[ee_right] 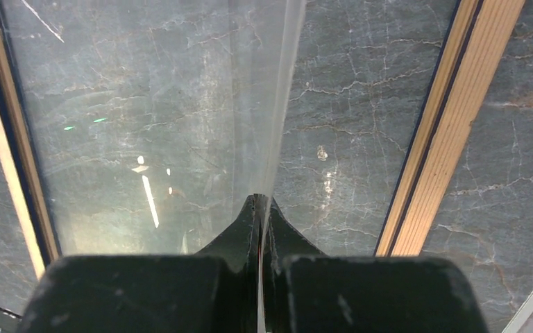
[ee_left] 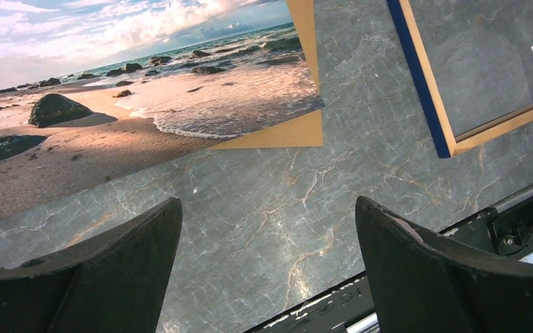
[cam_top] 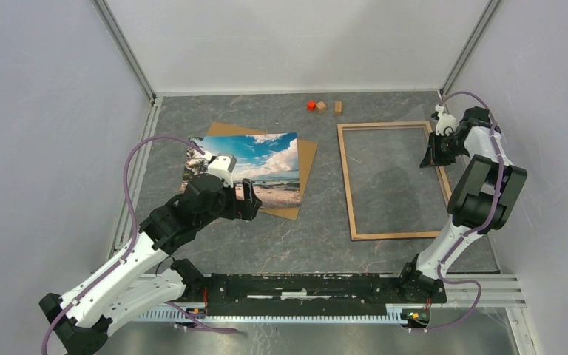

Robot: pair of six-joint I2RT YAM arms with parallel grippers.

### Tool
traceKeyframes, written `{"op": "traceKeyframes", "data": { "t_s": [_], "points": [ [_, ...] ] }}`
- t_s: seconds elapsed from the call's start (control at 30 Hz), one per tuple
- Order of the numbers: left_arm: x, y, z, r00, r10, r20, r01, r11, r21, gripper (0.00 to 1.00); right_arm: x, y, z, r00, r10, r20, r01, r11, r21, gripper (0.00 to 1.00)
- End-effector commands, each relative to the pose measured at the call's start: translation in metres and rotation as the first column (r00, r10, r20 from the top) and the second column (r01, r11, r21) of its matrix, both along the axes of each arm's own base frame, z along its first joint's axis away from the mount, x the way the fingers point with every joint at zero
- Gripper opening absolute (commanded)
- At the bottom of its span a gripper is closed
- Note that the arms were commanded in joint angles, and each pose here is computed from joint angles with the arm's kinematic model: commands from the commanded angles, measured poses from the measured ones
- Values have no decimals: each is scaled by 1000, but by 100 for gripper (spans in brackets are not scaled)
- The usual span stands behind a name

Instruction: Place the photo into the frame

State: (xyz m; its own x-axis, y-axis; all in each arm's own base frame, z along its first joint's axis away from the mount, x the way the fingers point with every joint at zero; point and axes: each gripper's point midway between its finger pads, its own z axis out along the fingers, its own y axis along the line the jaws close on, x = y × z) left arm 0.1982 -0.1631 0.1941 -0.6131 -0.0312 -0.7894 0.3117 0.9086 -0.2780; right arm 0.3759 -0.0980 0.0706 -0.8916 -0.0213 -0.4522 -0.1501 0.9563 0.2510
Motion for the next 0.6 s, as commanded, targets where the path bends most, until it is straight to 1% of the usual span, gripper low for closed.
{"op": "traceKeyframes", "data": {
  "t_s": [0.0,0.07,0.13,0.27,0.37,0.47,0.5,0.53,0.57],
  "points": [
    [3,-7,6,999,-22,33,23,999,-25,100,13,0,45,993,-36,116,40,999,-32,0],
    [3,-9,6,999,-26,31,27,999,-33,100,14,-1,71,981,-96,169,104,994,-40,0],
    [2,-11,6,999,-29,29,30,999,-44,100,16,2,105,963,-128,235,139,990,-29,0],
    [0,-14,8,999,-37,28,39,997,-67,100,13,24,172,924,-136,358,140,990,15,0],
    [-2,-15,10,999,-46,28,48,996,-79,100,8,41,222,872,-137,470,148,989,14,0],
    [-2,-15,14,998,-48,32,51,995,-84,100,2,78,268,826,-102,554,89,995,51,0],
    [-2,-14,16,998,-46,37,49,995,-88,100,2,93,284,815,-133,563,89,991,104,0],
    [-3,-14,17,998,-46,39,49,995,-88,100,-2,112,297,818,-139,558,55,985,165,0],
    [-3,-14,18,998,-45,42,49,995,-91,100,-6,133,312,816,-113,567,-13,977,214,0]
  ]
}}
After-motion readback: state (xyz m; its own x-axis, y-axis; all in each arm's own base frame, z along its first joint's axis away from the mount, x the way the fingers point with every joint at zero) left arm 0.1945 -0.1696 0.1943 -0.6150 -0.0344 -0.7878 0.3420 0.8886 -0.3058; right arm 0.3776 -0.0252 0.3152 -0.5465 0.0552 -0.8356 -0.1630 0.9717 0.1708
